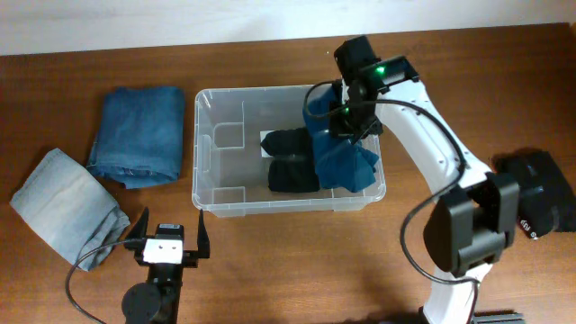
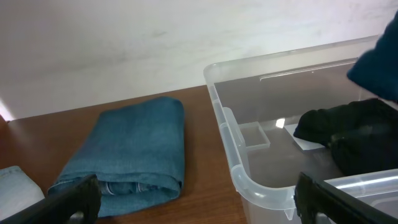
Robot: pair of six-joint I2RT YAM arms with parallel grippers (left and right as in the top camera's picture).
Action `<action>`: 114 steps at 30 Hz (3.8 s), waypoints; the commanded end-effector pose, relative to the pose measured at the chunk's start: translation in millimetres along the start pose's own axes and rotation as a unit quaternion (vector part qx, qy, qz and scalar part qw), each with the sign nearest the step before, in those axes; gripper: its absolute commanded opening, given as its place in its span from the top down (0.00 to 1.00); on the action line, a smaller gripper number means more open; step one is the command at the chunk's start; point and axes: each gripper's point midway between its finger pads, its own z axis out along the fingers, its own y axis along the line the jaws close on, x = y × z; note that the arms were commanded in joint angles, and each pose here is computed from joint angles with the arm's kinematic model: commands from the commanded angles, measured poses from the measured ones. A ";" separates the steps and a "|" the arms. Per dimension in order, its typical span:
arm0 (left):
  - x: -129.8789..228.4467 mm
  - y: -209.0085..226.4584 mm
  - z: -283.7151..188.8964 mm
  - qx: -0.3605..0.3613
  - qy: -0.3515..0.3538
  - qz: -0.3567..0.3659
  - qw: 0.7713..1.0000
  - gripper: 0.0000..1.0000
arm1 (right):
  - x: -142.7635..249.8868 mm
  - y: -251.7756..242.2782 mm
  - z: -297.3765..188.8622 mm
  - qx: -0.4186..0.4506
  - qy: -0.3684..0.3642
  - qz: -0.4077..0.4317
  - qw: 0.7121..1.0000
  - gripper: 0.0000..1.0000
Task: Pack container
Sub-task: 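Carry the teal cloth into the bin beside the black cloth, release, then move the right gripper to the black cloth at far right and grasp it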
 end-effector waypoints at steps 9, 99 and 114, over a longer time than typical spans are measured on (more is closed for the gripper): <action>0.8 -1.5 -0.1 0.004 -0.001 0.008 1.000 0.01 | 9.6 4.6 13.5 0.012 0.015 0.028 0.999 0.95; 0.8 -1.5 -0.1 0.004 -0.001 0.008 1.000 0.01 | 31.6 -320.6 -170.6 0.079 -0.060 0.371 0.923 0.52; 0.9 -1.5 -0.1 0.004 -0.001 0.008 1.000 0.00 | 131.8 -439.6 -174.6 0.094 -0.043 0.548 0.830 0.52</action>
